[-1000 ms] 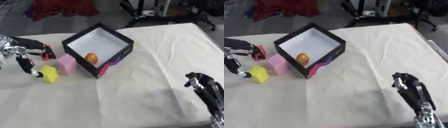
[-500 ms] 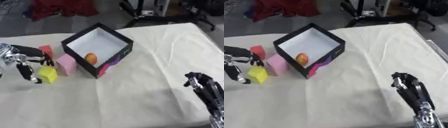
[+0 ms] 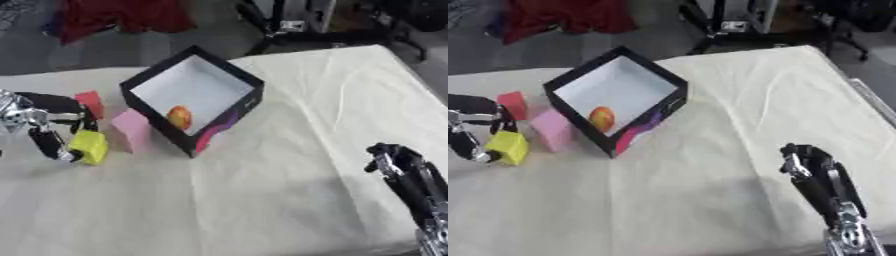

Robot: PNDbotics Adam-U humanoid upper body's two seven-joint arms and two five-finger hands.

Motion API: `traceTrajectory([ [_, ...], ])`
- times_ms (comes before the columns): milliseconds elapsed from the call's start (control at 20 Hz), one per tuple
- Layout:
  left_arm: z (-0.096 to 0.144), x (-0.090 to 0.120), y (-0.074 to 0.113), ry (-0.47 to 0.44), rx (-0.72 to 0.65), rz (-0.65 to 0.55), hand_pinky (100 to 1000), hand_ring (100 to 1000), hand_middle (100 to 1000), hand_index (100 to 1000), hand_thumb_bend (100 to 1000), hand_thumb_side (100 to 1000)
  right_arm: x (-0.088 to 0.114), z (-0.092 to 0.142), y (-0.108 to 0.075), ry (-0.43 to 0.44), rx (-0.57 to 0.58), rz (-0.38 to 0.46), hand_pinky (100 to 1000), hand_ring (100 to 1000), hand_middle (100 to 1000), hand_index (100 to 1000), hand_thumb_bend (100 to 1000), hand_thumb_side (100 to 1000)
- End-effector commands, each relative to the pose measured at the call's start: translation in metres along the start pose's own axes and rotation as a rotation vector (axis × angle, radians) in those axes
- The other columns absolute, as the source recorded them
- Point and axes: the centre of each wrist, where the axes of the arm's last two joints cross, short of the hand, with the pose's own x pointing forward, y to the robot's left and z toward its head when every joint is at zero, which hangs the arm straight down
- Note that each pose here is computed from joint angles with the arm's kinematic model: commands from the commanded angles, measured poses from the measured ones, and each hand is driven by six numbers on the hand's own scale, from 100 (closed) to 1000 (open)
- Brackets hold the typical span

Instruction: Pick up objects on the table and place them in the box.

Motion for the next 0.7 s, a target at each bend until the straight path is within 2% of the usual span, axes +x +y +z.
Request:
traceTrajectory([
  [50,0.044,-0.018,0.041,-0.030,-0.039,-0.167,720,565,510,629,228,130,0.004,-0.002,-0.006,-0.016,-0.004,0.021,711,512,415,630,100,632],
  [150,0.067,-0.015,0.067,-0.004,0.039,-0.209,726,568,514,636,242,128,0.004,-0.002,-0.006,-0.016,-0.002,0.022,711,512,415,630,100,635],
  [250,0.088,-0.003,0.099,0.025,0.155,-0.249,728,567,514,638,238,123,0.003,-0.002,-0.006,-0.013,-0.001,0.022,711,512,415,630,100,635],
  [350,0.091,0.008,0.120,0.035,0.242,-0.252,724,562,510,635,237,121,0.003,-0.001,-0.006,-0.010,-0.001,0.022,711,512,415,630,100,637],
  [500,0.064,0.018,0.142,0.045,0.305,-0.214,720,564,517,643,238,130,0.002,-0.001,-0.005,-0.009,0.002,0.017,711,512,415,630,100,632],
  [700,0.002,0.034,0.146,0.067,0.357,-0.124,715,564,524,655,237,138,0.003,-0.002,-0.002,-0.014,0.008,0.007,711,512,415,630,100,633],
])
